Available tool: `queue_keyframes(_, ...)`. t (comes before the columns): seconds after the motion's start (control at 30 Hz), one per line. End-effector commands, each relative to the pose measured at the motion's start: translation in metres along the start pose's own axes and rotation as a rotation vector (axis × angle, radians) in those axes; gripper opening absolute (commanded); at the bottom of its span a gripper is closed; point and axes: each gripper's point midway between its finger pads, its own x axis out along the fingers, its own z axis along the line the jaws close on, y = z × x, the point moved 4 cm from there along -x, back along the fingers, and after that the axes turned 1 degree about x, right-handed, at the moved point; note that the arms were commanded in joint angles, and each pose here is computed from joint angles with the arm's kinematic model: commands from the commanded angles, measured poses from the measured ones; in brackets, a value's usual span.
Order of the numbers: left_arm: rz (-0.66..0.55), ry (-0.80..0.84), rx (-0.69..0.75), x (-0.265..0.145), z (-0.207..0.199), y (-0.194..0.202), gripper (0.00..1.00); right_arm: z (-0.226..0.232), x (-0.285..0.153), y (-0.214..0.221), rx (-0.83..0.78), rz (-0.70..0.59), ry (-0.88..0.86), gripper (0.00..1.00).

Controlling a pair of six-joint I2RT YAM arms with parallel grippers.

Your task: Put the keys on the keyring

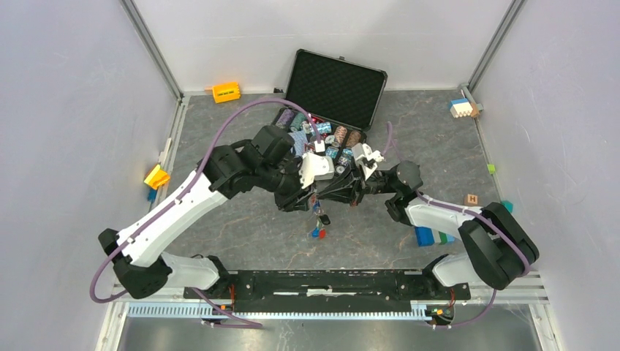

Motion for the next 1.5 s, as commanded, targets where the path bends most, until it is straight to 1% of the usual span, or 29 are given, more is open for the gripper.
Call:
queue_keyframes(0.0, -0.083, -0.045, 0.102, -0.009, 0.001, -0.005, 0.44, 0.004, -0.002, -0.036, -0.121, -0.069, -0.004, 0.0)
queue_keyframes(0.13, -0.172, -0.072, 0.172, -0.008, 0.0, -0.004, 0.43, 0.011, -0.005, -0.049, -0.138, -0.105, -0.019, 0.0)
queue_keyframes(0.3, -0.29, -0.123, 0.26, -0.002, 0.007, -0.012, 0.43, 0.021, -0.008, -0.064, -0.183, -0.129, -0.049, 0.0)
queue_keyframes(0.43, -0.389, -0.052, 0.298, 0.004, -0.001, -0.021, 0.45, 0.026, -0.012, -0.069, -0.201, -0.136, -0.069, 0.0)
queue_keyframes(0.53, -0.44, 0.008, 0.318, 0.007, -0.01, -0.024, 0.47, 0.029, -0.013, -0.07, -0.209, -0.138, -0.081, 0.0)
queue_keyframes(0.63, -0.45, 0.03, 0.324, 0.01, -0.012, -0.025, 0.47, 0.03, -0.013, -0.071, -0.217, -0.137, -0.085, 0.0)
queue_keyframes(0.73, -0.457, 0.043, 0.329, 0.01, -0.012, -0.027, 0.46, 0.031, -0.013, -0.071, -0.221, -0.136, -0.088, 0.0)
queue_keyframes(0.8, -0.459, 0.049, 0.325, 0.011, -0.012, -0.029, 0.42, 0.031, -0.014, -0.07, -0.219, -0.133, -0.089, 0.0)
queue_keyframes(0.9, -0.451, 0.045, 0.317, 0.013, -0.01, -0.029, 0.32, 0.032, -0.014, -0.069, -0.221, -0.132, -0.092, 0.0)
queue_keyframes(1.0, -0.441, 0.034, 0.312, 0.015, -0.007, -0.029, 0.29, 0.033, -0.014, -0.069, -0.223, -0.132, -0.093, 0.0)
queue_keyframes(1.13, -0.43, 0.013, 0.29, 0.017, -0.002, -0.03, 0.29, 0.034, -0.015, -0.068, -0.226, -0.129, -0.094, 0.0)
queue_keyframes(1.23, -0.427, 0.002, 0.272, 0.016, 0.001, -0.031, 0.3, 0.034, -0.015, -0.067, -0.23, -0.125, -0.095, 0.0)
queue_keyframes(1.33, -0.432, 0.01, 0.265, 0.015, 0.0, -0.031, 0.33, 0.034, -0.016, -0.066, -0.232, -0.123, -0.093, 0.0)
queue_keyframes(1.47, -0.446, 0.04, 0.254, 0.012, -0.005, -0.034, 0.31, 0.033, -0.015, -0.065, -0.232, -0.118, -0.093, 0.0)
